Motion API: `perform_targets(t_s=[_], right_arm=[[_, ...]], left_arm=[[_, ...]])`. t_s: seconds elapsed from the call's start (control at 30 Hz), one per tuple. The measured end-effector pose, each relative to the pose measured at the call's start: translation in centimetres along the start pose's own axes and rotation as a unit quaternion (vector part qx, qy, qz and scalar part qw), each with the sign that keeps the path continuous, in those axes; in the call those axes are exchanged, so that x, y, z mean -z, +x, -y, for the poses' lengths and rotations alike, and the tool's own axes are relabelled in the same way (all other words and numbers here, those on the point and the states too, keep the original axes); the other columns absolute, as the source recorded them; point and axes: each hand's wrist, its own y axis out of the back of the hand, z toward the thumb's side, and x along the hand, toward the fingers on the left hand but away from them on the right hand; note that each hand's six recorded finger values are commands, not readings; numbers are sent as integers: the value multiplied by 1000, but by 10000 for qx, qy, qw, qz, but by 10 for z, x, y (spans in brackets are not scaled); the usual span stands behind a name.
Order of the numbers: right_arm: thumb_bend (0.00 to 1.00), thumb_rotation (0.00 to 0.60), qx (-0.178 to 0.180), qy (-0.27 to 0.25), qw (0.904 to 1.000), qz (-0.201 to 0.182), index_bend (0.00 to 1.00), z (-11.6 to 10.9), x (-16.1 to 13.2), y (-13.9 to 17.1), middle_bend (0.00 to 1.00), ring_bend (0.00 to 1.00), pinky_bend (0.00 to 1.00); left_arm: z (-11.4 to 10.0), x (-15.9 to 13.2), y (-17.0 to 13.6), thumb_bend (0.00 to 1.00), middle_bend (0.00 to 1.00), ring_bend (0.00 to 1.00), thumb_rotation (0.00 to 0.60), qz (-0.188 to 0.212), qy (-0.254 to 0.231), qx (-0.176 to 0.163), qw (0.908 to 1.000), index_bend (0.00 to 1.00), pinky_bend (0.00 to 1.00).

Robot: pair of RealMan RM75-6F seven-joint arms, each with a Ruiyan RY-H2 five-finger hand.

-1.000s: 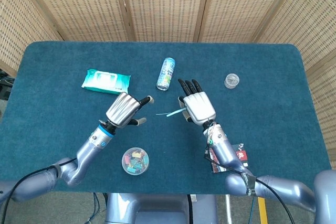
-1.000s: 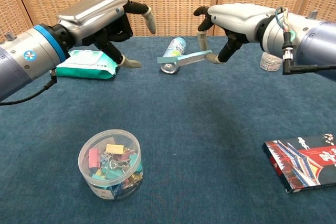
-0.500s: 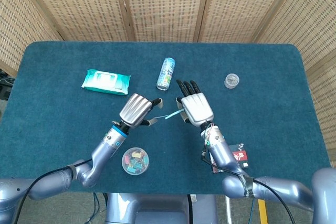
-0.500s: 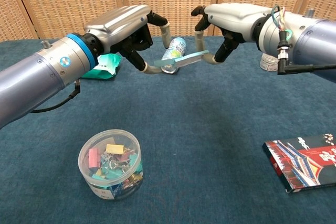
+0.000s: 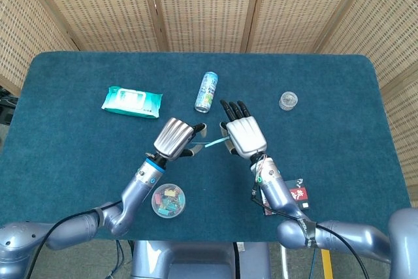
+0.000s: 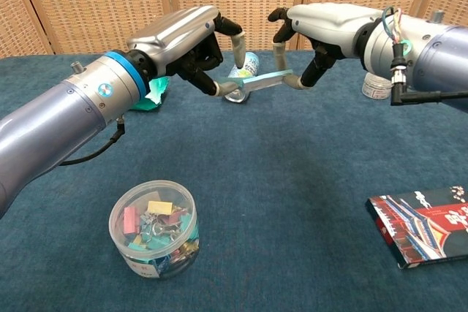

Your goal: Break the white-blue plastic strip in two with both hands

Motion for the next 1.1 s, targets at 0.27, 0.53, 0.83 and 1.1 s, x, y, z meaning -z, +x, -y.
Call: perform_targets(t_s=[0.27,0.53,0.83,1.1], right_arm=[[543,600,-4,12,10000,19,620,-1,1,0,6,0,0],[555,600,12,0,10000,6,620,-3,1,1,6,0,0],[569,600,21,-9,10000,-19,620,-5,1,2,6,0,0],[569,600,45,-36,10000,17,620,-8,4,2,6,0,0]], left_arm=[[1,0,1,367,1000,1000,600,-34,-15,-23,10000,548,984],[4,1,1,384,1000,1000,600,-48,-16,36,10000,565,984],[4,1,3,442,1000,1000,600,-64,29,50,10000,642,984],[4,-1,4,546,1000,1000,600,-62,88,53,9999,733,984]])
